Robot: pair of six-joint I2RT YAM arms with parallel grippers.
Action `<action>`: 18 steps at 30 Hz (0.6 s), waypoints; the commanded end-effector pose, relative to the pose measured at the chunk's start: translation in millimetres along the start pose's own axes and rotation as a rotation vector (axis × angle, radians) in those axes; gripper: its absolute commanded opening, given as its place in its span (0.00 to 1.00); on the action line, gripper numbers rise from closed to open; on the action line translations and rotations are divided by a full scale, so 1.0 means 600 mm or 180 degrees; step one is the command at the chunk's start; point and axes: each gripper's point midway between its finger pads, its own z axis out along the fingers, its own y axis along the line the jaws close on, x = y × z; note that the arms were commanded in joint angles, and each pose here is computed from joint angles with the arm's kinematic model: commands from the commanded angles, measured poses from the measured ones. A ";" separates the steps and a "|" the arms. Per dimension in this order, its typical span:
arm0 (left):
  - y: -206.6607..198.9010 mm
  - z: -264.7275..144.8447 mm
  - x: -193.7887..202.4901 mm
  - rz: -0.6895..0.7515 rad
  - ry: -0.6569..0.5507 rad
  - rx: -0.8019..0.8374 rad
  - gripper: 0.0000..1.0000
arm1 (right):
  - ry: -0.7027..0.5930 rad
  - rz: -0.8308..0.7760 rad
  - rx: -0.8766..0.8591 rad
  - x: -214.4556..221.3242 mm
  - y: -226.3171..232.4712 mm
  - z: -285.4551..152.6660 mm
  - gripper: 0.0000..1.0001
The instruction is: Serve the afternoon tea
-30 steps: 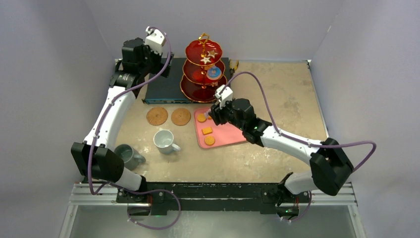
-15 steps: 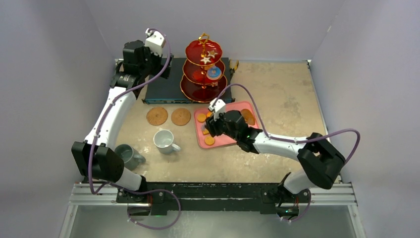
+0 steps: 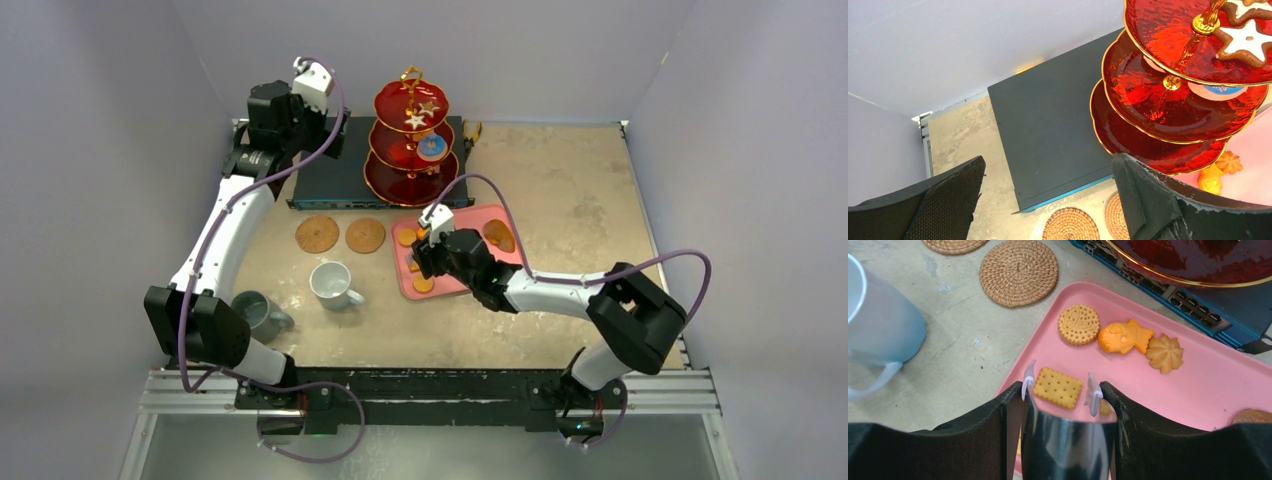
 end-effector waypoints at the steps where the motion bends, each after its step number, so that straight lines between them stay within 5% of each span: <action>1: 0.010 -0.027 -0.048 -0.0009 -0.0258 -0.0052 0.99 | -0.0185 0.0091 0.0092 -0.019 -0.004 0.008 0.58; 18: 0.014 -0.020 -0.056 0.0013 -0.0287 -0.0062 0.99 | -0.0047 0.0137 0.0105 0.016 0.006 0.026 0.59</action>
